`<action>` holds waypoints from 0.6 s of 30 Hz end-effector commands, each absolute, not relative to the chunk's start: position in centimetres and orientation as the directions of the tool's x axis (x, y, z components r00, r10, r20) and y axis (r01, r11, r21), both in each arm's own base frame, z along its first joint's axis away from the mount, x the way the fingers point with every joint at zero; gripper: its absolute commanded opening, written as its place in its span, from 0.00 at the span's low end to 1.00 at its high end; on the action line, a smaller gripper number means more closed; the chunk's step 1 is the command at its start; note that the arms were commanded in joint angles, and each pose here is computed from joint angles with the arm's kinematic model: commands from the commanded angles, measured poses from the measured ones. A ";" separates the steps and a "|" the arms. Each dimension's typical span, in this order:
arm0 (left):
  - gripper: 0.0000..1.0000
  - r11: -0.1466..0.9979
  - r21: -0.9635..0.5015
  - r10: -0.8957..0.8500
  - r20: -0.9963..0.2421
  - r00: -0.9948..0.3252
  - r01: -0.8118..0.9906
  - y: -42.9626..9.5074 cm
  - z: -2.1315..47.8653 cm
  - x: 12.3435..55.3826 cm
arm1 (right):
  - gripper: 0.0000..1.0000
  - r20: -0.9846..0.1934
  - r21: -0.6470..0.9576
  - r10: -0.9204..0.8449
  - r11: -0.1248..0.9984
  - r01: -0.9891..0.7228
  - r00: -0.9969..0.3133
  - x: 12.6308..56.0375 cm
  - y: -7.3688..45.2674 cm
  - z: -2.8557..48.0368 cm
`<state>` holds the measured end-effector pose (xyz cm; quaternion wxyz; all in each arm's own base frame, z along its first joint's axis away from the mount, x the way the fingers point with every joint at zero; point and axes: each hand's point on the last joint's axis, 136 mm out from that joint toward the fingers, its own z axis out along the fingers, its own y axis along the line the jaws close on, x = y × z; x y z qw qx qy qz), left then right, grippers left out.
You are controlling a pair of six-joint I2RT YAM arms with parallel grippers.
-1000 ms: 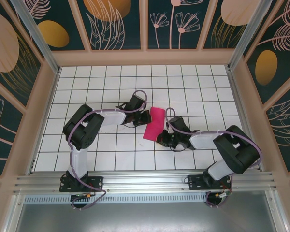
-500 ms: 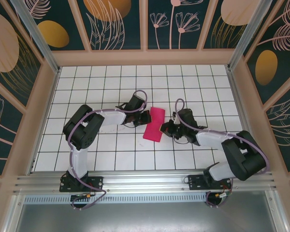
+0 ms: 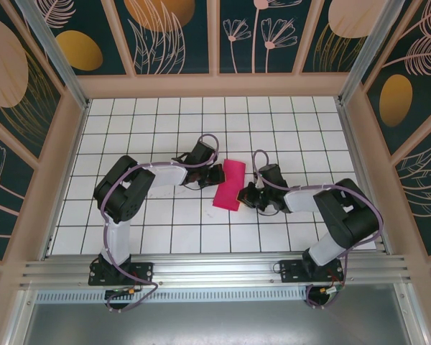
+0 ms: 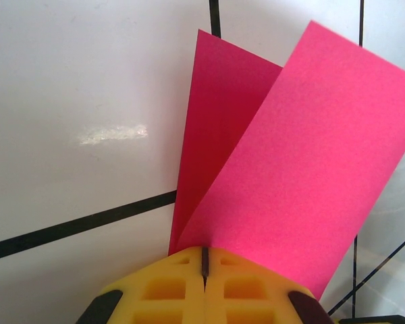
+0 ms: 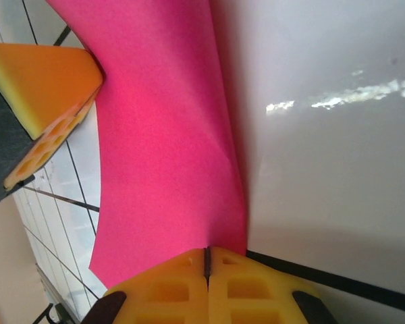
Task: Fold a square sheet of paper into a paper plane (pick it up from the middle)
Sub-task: Fold the square sheet of paper in half at the center of the table.
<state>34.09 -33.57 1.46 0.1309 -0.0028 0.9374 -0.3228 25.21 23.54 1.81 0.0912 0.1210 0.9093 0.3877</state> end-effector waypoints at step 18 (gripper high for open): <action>0.00 0.857 -0.513 -0.059 -0.177 -0.982 0.040 -31.6 -1.7 32.2 | 0.06 -0.149 0.683 0.294 0.721 0.117 -0.944 30.4 22.2 0.3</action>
